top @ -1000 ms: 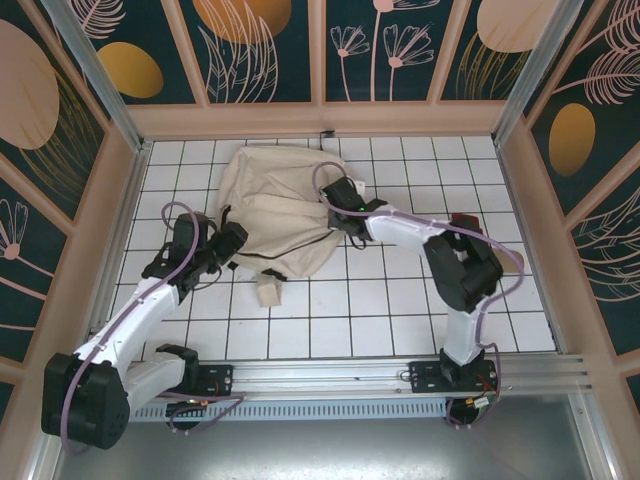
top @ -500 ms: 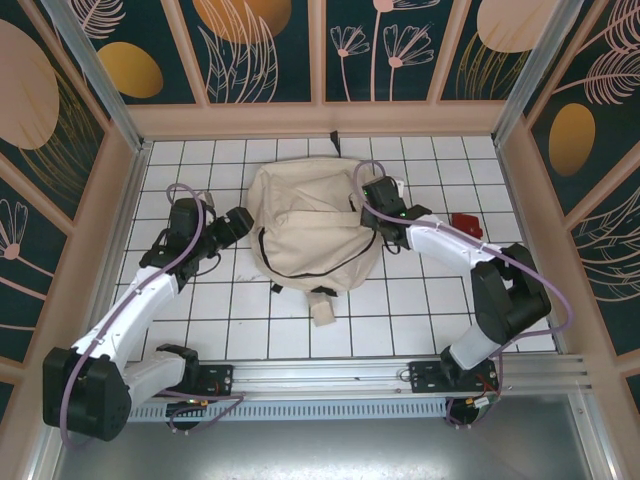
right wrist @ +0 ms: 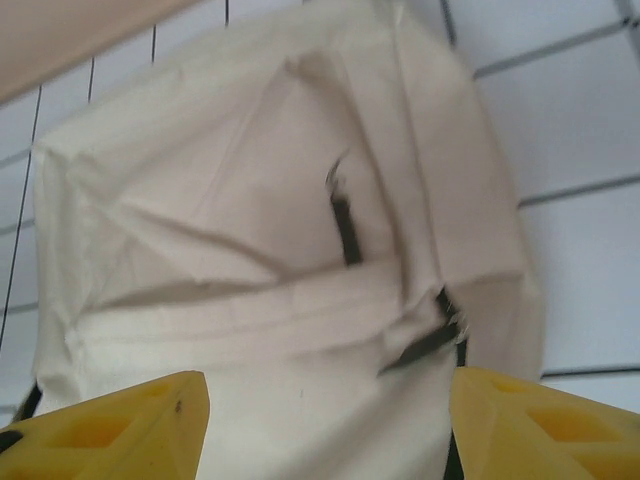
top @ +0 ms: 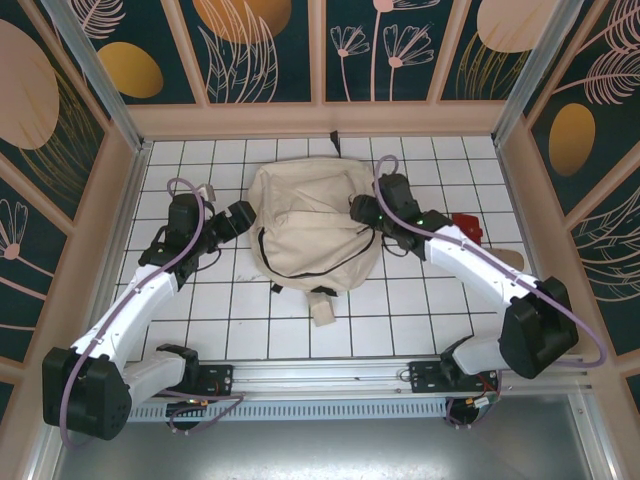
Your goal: Pack the student bag
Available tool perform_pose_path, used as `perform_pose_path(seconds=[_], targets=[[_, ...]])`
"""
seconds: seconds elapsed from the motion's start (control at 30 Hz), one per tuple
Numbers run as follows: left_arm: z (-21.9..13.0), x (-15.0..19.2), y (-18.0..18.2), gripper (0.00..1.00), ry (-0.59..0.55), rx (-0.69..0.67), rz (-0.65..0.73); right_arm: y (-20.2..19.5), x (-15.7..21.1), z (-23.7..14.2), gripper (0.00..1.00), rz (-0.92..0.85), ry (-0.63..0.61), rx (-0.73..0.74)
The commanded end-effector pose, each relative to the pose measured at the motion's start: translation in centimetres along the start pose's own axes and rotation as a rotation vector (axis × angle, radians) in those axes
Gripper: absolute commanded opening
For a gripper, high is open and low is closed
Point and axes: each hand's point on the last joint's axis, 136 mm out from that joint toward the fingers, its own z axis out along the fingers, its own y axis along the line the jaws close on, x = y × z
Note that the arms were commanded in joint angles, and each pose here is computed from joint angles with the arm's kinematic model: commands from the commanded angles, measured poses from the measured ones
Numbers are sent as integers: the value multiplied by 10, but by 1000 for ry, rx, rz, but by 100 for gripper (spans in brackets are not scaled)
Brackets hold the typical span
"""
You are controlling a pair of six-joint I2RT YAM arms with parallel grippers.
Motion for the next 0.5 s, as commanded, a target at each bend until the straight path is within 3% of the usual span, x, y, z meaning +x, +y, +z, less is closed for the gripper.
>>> perform_pose_path(seconds=[0.0,0.2,0.47], targets=[[2,-6,-12,86,-2,47,24,7,54,11,64,17,195,-39],[12,4,-16,86,42,51,27,32,102,37,63,-85,322,-55],[29,17,-32,85,95,76,37,13,170,55,60,-148,464,32]])
